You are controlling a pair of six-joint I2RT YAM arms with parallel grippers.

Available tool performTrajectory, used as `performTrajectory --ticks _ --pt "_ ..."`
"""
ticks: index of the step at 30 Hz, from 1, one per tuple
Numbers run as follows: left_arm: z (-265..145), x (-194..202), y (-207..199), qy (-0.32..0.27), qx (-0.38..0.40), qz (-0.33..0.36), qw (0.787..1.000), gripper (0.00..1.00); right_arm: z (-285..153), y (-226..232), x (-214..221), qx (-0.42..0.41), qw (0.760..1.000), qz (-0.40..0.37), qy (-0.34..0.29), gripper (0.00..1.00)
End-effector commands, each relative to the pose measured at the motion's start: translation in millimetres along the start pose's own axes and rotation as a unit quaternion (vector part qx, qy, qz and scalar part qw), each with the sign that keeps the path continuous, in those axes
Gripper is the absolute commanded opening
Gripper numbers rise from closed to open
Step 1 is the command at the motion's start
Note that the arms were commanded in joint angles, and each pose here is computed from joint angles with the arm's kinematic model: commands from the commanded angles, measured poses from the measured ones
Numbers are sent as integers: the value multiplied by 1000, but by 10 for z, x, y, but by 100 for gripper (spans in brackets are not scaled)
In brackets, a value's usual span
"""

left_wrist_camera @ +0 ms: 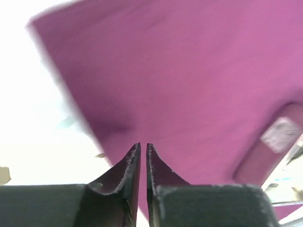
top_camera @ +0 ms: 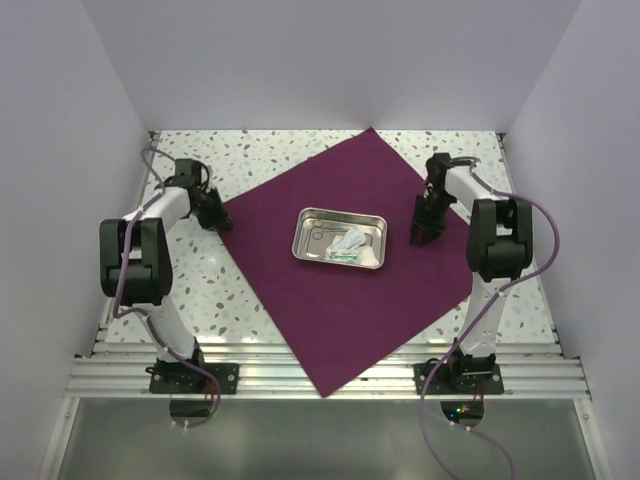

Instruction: Prepare the surgical pack

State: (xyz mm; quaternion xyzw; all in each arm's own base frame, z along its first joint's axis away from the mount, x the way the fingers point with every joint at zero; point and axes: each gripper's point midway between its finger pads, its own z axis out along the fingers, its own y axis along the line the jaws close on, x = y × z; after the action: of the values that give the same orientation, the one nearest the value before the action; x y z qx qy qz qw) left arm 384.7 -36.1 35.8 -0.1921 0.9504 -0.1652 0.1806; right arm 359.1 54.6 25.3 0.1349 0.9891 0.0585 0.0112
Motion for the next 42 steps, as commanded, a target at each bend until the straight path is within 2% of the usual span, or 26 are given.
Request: performTrajectory --ticks 1,7,12,24,42 --pt "-221 -210 -625 -43 23 86 995 15 -331 255 -100 -30 998 -14 -46 36" --pt "38 75 -1073 0 54 113 992 9 -337 597 -63 -64 997 -12 -47 34" --pt "245 290 -1156 44 45 133 989 3 -290 766 -17 -78 996 -9 -41 33" --pt "422 828 -1723 98 95 195 971 0 -222 798 144 -85 996 -7 -29 31" --pt "478 874 -2009 106 121 214 963 0 -238 732 366 -94 995 0 -26 30"
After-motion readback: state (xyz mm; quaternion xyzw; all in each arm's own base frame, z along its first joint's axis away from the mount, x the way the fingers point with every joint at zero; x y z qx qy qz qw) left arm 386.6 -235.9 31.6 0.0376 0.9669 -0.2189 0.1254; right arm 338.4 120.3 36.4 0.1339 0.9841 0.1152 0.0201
